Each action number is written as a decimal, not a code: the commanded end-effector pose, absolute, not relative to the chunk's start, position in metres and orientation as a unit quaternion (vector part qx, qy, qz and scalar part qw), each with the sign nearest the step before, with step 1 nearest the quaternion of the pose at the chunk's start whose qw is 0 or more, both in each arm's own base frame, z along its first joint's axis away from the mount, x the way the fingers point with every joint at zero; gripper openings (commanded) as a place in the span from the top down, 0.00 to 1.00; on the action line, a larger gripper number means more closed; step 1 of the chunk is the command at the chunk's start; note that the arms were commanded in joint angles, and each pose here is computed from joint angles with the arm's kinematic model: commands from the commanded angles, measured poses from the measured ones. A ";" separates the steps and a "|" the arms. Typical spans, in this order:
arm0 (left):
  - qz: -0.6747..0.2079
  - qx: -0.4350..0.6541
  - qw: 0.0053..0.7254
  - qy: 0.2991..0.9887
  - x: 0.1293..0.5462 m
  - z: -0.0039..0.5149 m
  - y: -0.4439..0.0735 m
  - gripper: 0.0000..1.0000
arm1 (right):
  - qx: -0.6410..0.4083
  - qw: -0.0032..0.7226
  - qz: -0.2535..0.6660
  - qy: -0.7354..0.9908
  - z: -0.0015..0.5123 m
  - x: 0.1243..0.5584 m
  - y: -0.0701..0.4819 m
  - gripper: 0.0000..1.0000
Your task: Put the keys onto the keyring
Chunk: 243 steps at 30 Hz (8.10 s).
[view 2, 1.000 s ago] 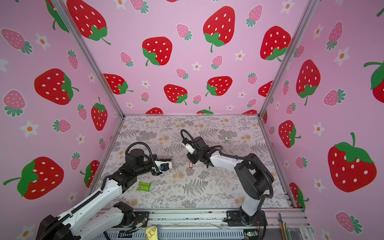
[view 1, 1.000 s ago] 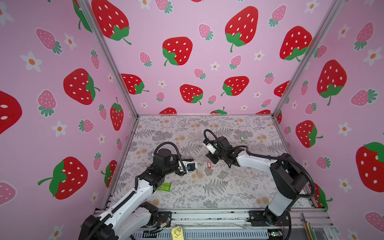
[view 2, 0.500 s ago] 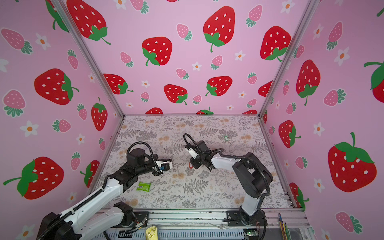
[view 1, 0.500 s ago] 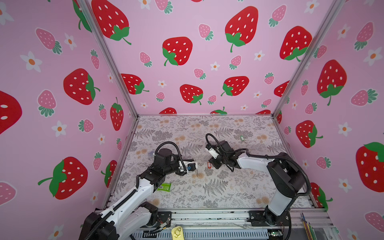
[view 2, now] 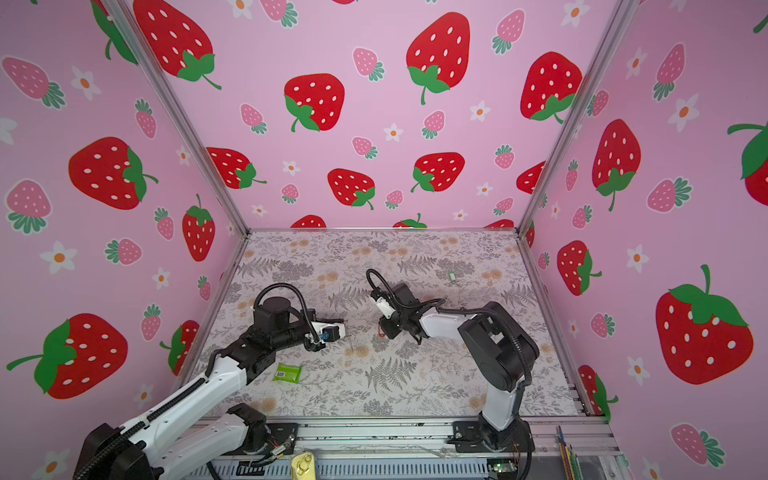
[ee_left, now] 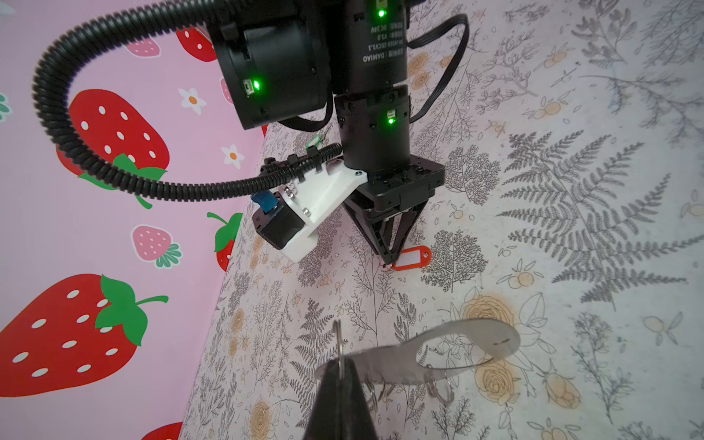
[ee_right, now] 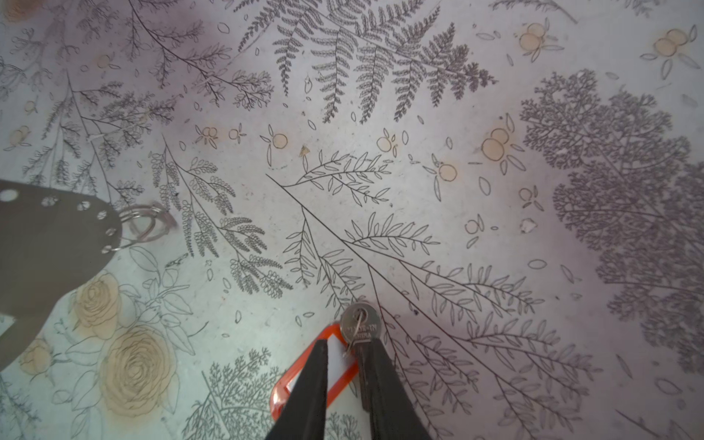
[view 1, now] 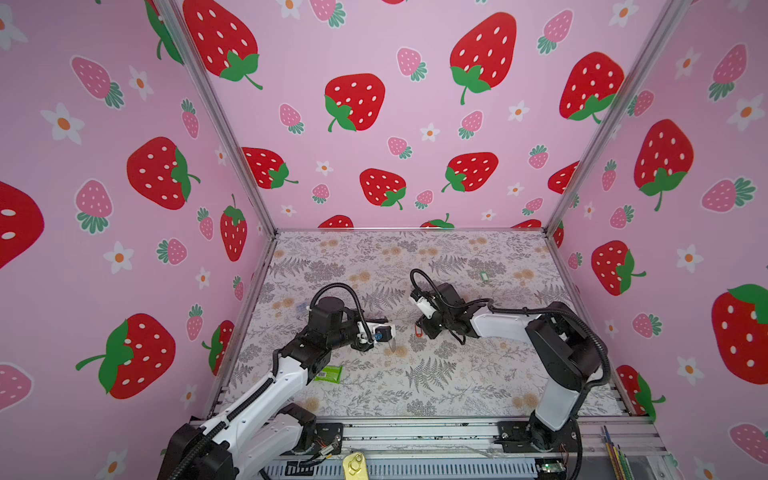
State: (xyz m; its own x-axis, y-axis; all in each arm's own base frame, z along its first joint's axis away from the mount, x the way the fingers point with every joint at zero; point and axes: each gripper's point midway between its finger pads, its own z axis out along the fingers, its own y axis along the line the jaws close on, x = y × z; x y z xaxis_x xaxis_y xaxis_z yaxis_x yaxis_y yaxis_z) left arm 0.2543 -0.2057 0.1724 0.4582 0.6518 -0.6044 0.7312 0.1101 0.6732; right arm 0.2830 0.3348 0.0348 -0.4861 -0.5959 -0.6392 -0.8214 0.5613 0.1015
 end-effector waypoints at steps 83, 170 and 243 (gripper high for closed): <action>-0.340 0.699 0.391 0.493 0.206 0.185 -0.284 1.00 | -0.678 0.635 0.131 0.346 0.197 0.161 0.319 1.00; -0.348 0.654 0.437 0.510 0.227 0.224 -0.294 1.00 | -0.563 0.605 0.265 0.498 0.211 0.175 0.304 0.68; -0.288 0.683 0.453 0.495 0.226 0.215 -0.289 1.00 | -0.518 0.584 0.342 0.523 0.233 0.188 0.331 0.91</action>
